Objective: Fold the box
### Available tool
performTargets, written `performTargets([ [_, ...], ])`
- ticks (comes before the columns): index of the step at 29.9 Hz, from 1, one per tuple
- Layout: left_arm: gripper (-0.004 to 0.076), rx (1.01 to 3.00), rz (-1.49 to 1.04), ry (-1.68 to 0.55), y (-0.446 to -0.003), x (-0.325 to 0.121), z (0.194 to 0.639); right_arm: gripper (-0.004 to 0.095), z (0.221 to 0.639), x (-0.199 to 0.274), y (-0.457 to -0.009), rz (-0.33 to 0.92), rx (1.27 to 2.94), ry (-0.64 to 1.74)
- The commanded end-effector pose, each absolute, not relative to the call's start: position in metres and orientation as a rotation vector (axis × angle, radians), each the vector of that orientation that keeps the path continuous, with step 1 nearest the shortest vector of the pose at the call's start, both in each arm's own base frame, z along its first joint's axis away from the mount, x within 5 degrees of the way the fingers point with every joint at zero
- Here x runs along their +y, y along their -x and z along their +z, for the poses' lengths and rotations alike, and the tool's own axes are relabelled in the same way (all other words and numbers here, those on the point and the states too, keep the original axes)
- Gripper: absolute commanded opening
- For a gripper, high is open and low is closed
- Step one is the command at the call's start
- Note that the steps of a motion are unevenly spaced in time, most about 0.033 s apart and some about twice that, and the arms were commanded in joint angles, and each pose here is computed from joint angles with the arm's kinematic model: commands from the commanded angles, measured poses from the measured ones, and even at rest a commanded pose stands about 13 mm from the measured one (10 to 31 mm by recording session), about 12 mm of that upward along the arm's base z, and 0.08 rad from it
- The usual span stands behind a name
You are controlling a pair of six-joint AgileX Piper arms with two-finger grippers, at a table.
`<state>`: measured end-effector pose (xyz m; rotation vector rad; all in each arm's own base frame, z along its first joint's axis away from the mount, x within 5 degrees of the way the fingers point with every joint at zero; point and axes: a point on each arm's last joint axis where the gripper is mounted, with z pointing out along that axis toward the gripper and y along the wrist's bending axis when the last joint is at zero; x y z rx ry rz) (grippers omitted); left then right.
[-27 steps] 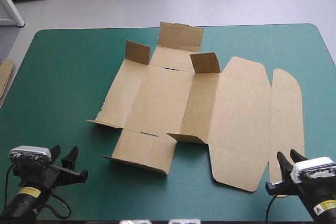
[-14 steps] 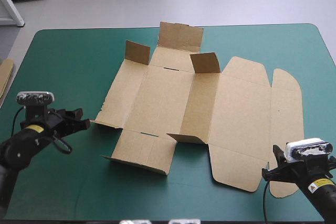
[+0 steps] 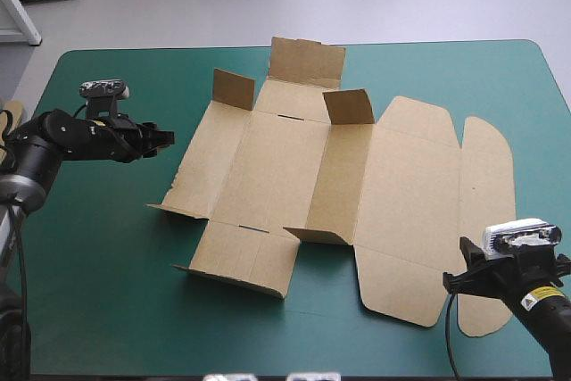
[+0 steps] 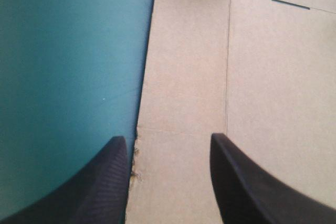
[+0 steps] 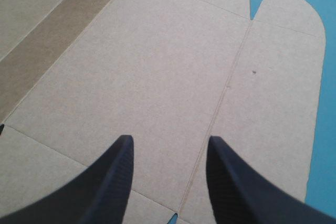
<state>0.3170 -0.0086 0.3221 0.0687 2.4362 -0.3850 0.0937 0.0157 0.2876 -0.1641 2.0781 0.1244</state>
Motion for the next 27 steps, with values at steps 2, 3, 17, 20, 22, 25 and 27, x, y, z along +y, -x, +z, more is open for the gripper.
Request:
performTargets([
  [2, 0.0359, 2.372, -0.543, 0.002, -0.332, 0.01, 0.327, 0.0528, 0.303, 0.016, -0.098, 0.149, 2.001, 0.121],
  [3, 0.0359, 2.373, -0.594, 0.033, -0.335, 0.018, 0.322, 0.0529, 0.303, 0.016, -0.098, 0.149, 2.001, 0.121],
  [17, 0.0424, 2.408, -0.921, 0.134, -0.357, 0.056, 0.268, 0.0527, 0.302, 0.016, -0.097, 0.149, 2.013, 0.123],
  [20, 0.0424, 2.403, -0.879, 0.127, -0.364, 0.046, 0.265, 0.0527, 0.301, 0.016, -0.097, 0.143, 2.027, 0.131],
  [22, 0.0424, 2.403, -0.858, 0.129, -0.369, 0.04, 0.26, 0.0527, 0.3, 0.016, -0.096, 0.146, 2.035, 0.131],
  [25, 0.0424, 2.446, -0.879, 0.136, -0.376, 0.037, 0.242, 0.0527, 0.3, 0.016, -0.096, 0.146, 2.04, 0.132],
  [27, 0.0424, 2.47, -0.914, 0.16, -0.379, 0.037, 0.231, 0.0527, 0.302, 0.016, -0.096, 0.146, 2.035, 0.132],
])
